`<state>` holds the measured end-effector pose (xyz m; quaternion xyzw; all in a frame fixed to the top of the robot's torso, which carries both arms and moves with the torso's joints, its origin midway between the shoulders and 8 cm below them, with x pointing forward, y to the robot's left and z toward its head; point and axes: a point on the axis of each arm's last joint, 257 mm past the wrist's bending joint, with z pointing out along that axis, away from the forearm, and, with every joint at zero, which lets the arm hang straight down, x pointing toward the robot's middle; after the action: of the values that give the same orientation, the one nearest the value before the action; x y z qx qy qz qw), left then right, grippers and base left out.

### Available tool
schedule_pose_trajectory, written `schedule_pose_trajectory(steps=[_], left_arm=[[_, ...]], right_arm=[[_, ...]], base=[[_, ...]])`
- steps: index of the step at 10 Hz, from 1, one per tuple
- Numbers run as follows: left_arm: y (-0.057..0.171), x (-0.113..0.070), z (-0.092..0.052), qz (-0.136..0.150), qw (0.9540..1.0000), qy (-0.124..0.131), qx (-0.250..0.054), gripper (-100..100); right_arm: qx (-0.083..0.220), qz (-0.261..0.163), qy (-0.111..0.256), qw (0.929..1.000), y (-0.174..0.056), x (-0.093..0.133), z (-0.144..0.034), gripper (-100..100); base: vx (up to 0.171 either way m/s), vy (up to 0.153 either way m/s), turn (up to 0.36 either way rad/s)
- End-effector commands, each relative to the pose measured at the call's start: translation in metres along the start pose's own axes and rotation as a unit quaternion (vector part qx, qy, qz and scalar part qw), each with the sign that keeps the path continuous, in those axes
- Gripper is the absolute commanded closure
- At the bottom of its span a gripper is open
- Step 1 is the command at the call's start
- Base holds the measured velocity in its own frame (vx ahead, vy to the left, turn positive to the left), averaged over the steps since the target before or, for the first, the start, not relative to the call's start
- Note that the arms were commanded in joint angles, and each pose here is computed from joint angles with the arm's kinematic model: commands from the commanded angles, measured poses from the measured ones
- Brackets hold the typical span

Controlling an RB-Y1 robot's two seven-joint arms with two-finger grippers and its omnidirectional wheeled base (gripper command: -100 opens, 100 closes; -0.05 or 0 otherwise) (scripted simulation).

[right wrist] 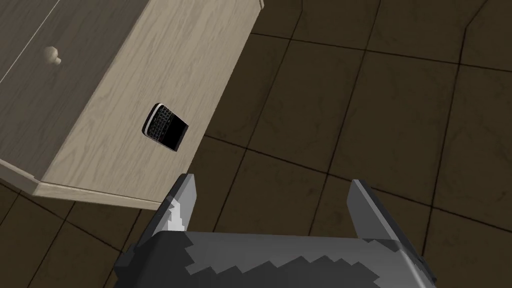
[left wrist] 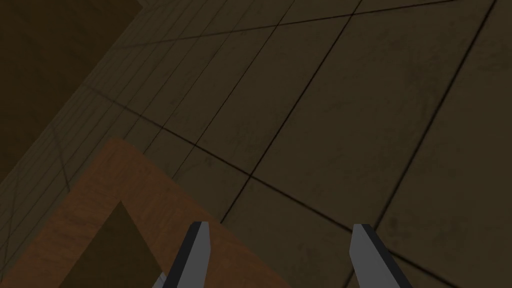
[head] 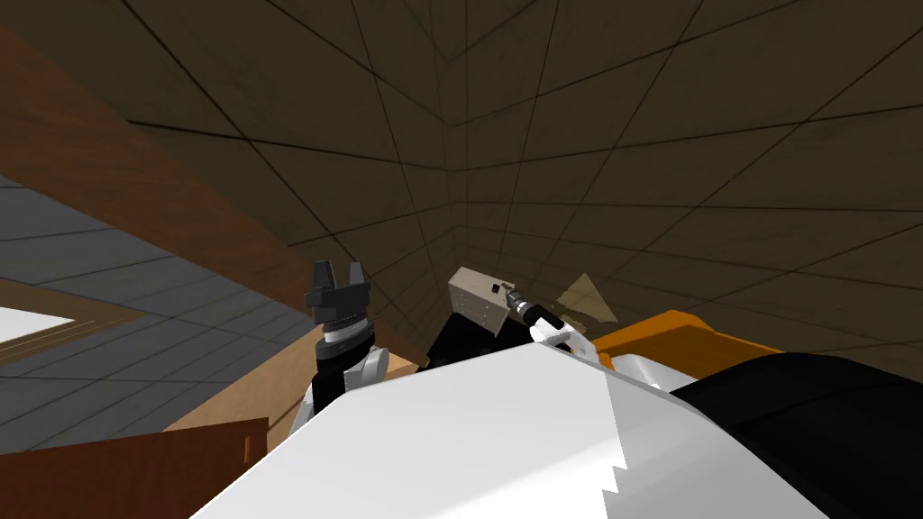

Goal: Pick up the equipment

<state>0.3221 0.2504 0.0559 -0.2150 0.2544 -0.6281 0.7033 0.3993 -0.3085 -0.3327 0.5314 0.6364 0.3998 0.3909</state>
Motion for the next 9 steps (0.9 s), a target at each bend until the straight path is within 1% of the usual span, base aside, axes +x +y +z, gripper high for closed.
schedule_pose_trajectory(steps=[1, 2, 4, 5, 6, 7, 8, 9], left_arm=[[0.0, 0.0, 0.0, 0.0, 1.0, 0.0, 0.0, 0], [0.0, 0.0, 0.0, 0.0, 1.0, 0.0, 0.0, 0], [0.0, 0.0, 0.0, 0.0, 1.0, 0.0, 0.0, 0], [0.0, 0.0, 0.0, 0.0, 1.0, 0.0, 0.0, 0], [0.0, 0.0, 0.0, 0.0, 1.0, 0.0, 0.0, 0], [0.0, 0.0, 0.0, 0.0, 1.0, 0.0, 0.0, 0], [0.0, 0.0, 0.0, 0.0, 1.0, 0.0, 0.0, 0], [0.0, 0.0, 0.0, 0.0, 1.0, 0.0, 0.0, 0]], right_arm=[[0.046, -0.008, 0.009, 0.9989, -0.031, -0.003, 0.003, -100], [0.051, -0.007, 0.008, 0.9986, -0.035, -0.004, 0.002, -100], [0.119, -0.021, 0.021, 0.9924, -0.082, -0.012, 0.0, -100], [0.127, -0.021, 0.019, 0.9915, -0.088, -0.013, -0.001, -100], [0.159, -0.028, 0.026, 0.9866, -0.109, -0.017, -0.005, -100], [0.164, -0.027, 0.024, 0.9859, -0.114, -0.02, -0.006, -100], [0.192, -0.034, 0.03, 0.9803, -0.132, -0.024, -0.01, -100], [0.199, -0.033, 0.026, 0.9791, -0.138, -0.028, -0.012, -100]], base=[[-0.016, -0.02, 0.241], [-0.009, -0.018, 0.131], [-0.002, -0.021, 0.326], [0.001, -0.029, 0.159], [0.004, -0.022, 0.264], [0.004, -0.022, 0.147], [0.013, -0.021, 0.286], [0.012, -0.023, 0.167]])
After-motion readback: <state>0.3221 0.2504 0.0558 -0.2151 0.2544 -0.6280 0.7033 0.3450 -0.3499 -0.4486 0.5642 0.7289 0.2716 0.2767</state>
